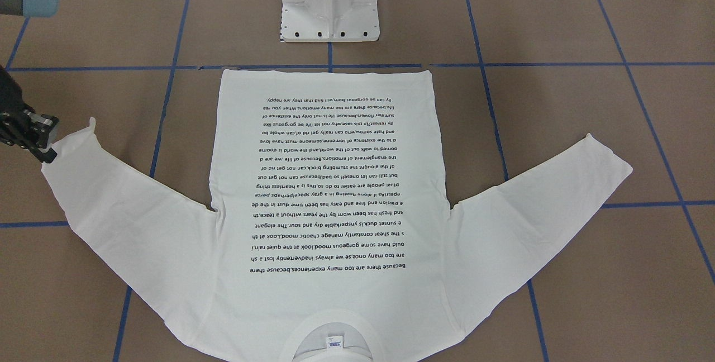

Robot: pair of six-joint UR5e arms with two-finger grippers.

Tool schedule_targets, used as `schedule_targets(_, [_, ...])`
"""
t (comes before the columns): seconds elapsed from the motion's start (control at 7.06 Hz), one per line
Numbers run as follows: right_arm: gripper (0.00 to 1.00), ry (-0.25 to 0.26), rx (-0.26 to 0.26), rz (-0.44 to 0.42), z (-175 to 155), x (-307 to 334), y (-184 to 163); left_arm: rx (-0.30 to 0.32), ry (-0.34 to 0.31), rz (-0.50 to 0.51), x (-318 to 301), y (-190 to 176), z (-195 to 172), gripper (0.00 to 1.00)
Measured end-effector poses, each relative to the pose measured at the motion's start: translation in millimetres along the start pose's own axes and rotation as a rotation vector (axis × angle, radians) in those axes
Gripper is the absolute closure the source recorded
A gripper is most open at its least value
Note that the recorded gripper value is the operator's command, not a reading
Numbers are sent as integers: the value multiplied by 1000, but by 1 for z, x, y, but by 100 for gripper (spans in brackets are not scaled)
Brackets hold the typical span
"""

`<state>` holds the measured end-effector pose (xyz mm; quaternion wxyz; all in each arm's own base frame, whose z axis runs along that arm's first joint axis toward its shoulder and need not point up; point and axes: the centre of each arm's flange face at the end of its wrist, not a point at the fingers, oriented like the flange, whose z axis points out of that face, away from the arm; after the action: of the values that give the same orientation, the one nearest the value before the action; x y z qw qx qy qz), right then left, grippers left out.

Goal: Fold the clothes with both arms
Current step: 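Lift the sleeve with the right gripper and fold it across the shirt body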

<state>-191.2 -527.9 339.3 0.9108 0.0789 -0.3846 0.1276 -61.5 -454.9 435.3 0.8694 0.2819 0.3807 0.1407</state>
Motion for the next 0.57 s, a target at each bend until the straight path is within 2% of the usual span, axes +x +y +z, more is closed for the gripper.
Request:
schedule_targets(0.14, [100, 22, -9, -5, -27, -80, -20, 0, 1, 0, 0, 0, 0, 0])
schedule_targets(0.28, [100, 21, -13, -9, -44, -151, -35, -1, 1, -1, 0, 0, 0, 0])
schedule_targets(0.57, [100, 8, -24, 37, -62, -295, -60, -4, 1, -5, -1, 1, 1, 0])
